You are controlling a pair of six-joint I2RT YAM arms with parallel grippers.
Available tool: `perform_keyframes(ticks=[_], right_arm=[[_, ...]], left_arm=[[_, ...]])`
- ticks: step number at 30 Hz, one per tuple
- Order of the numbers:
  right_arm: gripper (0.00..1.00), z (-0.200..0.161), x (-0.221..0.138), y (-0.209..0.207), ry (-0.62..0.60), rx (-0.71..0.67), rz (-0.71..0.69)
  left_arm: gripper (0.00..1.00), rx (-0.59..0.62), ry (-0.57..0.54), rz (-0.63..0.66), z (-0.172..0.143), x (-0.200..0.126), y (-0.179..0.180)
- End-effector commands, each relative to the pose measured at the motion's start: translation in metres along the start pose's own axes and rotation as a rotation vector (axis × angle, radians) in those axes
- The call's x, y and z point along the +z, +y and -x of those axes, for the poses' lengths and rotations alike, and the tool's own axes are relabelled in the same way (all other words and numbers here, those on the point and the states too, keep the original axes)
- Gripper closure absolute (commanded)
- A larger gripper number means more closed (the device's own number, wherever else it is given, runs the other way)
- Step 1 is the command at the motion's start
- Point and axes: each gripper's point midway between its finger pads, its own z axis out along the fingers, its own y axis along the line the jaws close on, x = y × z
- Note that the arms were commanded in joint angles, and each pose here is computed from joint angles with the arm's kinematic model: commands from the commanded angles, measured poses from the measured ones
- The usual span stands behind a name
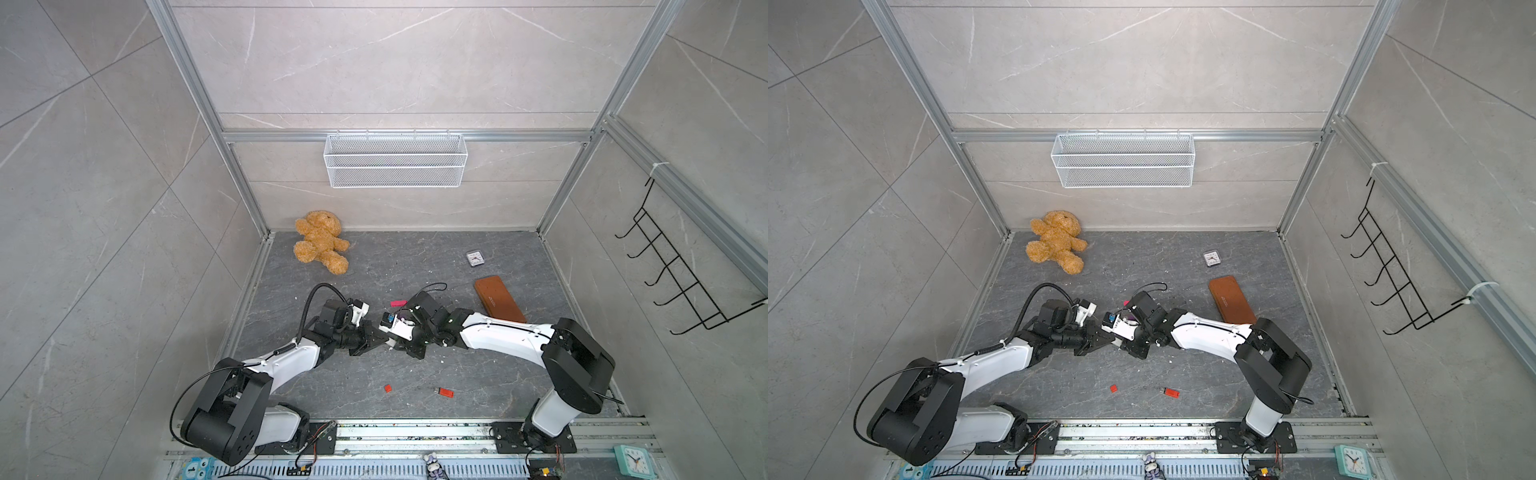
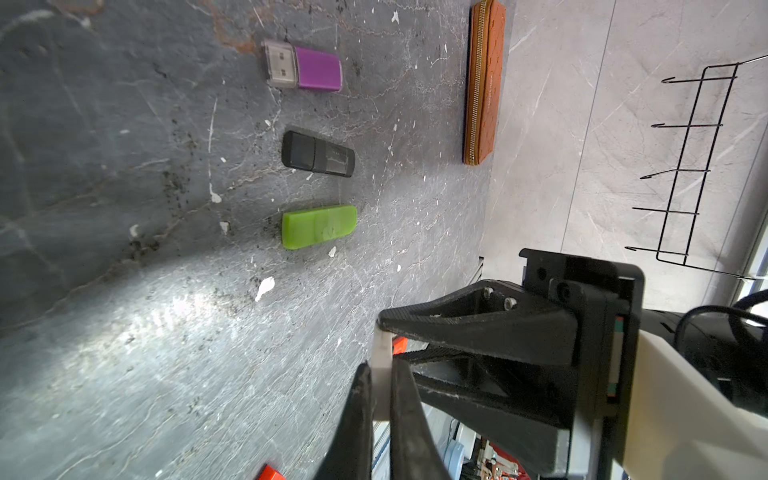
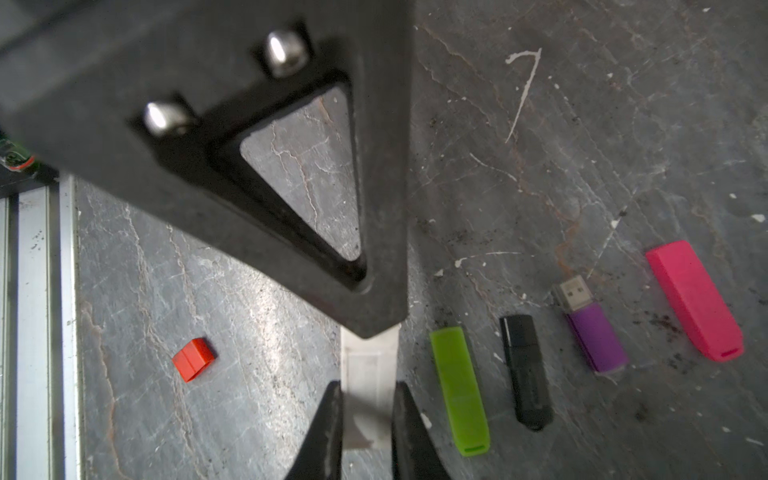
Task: Close the usb drive cover
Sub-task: Close the cover of the USB drive.
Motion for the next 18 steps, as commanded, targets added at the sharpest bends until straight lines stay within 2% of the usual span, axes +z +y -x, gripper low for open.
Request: perform_keyframes(ticks=[1, 8, 18], right_arm=[[0.83, 0.113, -0.034, 0.004, -0.391, -0.142, -0.02], [0.83, 0.135, -0.045, 0.01, -0.492, -0.13, 0.062], [0.83, 0.153, -0.057, 0.0, -0.561, -0.167, 0.0]], left_arm=[[0.95, -0.01, 0.155, -0.048, -0.032, 0.008, -0.012], [0.95, 0.034, 0.161, -0.052, -0.036, 0.012, -0.017], [0.95, 0.011, 0.177, -0.046, -0.042, 0.016, -0.009]])
